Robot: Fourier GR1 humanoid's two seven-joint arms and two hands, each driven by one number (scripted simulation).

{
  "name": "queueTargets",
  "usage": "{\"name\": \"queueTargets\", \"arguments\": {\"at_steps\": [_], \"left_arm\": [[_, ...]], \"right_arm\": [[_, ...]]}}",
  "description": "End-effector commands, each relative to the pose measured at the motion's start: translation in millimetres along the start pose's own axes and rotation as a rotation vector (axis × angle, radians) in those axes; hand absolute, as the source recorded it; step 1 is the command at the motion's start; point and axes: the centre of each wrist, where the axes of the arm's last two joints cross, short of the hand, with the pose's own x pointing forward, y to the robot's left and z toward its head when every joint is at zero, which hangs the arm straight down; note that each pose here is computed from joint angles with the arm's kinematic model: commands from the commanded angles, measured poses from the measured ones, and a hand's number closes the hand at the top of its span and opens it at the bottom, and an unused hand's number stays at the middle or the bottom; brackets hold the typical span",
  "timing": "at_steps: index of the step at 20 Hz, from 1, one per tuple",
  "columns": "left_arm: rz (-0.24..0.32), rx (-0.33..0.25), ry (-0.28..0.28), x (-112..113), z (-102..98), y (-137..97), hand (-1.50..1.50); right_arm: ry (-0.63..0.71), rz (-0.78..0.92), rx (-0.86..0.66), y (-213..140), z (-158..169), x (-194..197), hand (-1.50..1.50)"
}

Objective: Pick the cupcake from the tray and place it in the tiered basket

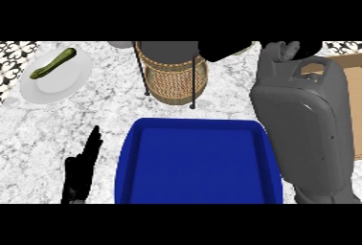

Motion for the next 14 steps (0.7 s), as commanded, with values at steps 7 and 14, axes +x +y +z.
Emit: {"name": "queueTargets", "arguments": {"at_steps": [7, 14], "left_arm": [[0.012, -0.004, -0.012, -2.6, -7.6, -1.0, 0.0], [-0.01, -0.006, -0.003, -2.4, -8.9, 2.8, 0.0]], "right_arm": [[-0.002, 0.041, 0.095, 63.3, -55.3, 0.1, 1.5], [0.04, 0.081, 0.107, 108.8, -68.7, -15.9, 1.5]]}}
